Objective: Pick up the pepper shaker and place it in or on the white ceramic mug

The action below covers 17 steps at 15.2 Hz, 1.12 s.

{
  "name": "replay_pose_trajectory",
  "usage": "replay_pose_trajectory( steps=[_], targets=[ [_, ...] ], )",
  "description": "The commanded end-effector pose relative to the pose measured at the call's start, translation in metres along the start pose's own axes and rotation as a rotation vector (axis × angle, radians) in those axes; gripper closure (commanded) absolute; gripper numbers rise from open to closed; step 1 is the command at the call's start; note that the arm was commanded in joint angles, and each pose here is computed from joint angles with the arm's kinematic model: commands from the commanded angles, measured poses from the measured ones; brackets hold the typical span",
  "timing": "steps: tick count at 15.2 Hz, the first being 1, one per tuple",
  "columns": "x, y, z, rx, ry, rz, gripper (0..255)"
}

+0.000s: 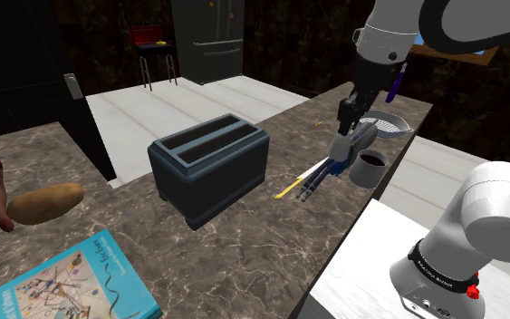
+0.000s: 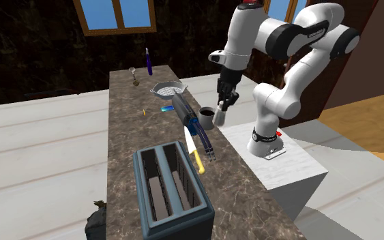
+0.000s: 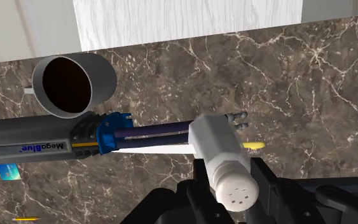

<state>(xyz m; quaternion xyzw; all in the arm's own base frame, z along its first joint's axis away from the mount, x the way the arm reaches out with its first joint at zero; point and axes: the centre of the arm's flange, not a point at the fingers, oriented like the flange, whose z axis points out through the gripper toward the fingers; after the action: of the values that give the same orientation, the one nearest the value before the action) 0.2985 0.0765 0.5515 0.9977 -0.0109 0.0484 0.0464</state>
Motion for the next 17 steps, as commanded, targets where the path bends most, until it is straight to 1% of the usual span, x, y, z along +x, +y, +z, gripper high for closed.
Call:
replay_pose_trajectory(
  steps=[1,17],
  targets=[
    [-0.003,0.026,0.002,0.0,0.0,-0.002,255],
    [-0.031,0.235,0.002,0.0,0.0,-0.002,255]
  ],
)
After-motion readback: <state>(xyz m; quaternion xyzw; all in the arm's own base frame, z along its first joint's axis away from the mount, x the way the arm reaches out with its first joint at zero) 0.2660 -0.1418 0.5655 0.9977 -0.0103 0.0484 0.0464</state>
